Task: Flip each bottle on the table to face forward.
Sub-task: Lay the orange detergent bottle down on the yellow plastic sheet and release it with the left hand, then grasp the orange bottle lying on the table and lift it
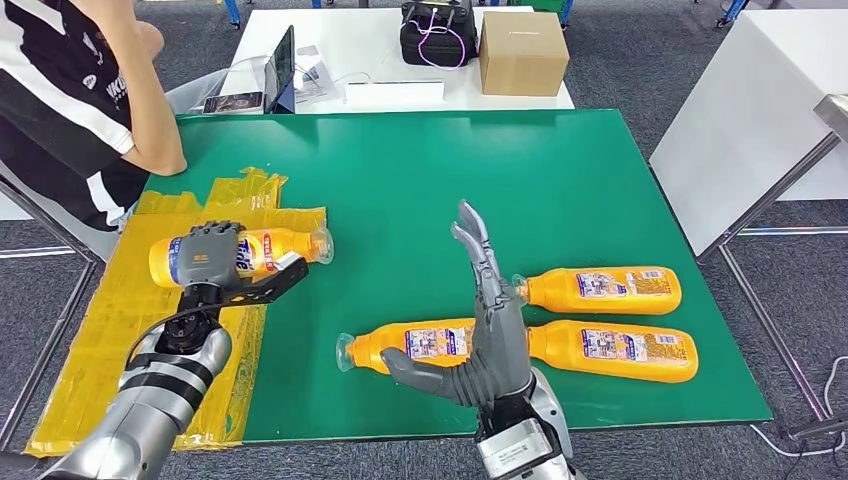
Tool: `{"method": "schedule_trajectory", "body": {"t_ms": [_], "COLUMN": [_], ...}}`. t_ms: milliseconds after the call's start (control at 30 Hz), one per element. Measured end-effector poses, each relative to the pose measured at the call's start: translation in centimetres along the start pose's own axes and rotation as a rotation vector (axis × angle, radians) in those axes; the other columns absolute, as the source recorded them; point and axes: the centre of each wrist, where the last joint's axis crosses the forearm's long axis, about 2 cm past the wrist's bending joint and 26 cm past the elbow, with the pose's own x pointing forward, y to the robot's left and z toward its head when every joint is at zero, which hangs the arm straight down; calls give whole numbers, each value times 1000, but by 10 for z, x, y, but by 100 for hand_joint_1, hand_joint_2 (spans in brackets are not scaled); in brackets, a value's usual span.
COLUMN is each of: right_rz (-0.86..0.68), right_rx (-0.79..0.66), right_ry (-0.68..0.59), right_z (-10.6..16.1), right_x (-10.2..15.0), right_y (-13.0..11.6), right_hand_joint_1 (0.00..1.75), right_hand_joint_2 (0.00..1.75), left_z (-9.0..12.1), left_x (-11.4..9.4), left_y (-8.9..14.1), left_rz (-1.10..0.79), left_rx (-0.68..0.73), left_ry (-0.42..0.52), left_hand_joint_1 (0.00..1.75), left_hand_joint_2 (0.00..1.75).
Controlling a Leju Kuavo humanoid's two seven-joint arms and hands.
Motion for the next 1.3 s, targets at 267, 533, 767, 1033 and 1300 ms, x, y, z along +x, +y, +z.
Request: {"method": "schedule_trajectory", "body": {"t_ms": [267,533,767,1033,1300], "right_rz": [17,29,31,37,73], "right_rx": [3,13,16,22,19], "right_ry": [-2,-1,-5,-1,13], "right_z": [-1,-4,-5,-5,1], "right_x": [1,1,1,0,-1], "right_y": [-1,-2,-2,-4,-7], "right_hand_joint_1": [0,0,0,0,0], "right_hand_joint_2": [175,175,175,175,175], "left_z": [-1,-1,-2,-4,19], "left_x": [0,4,1,-1,2], "left_y": [-6,-15,-22,-25,-22], "left_rz": [9,9,-28,-8,367], "left_rx": [-84,-184,-209,-230,-4], "left_ry": [-4,30,73,74,-109], "left_hand_joint_1": [97,0,0,0,0], "left_hand_joint_2": [175,175,175,175,175]}}
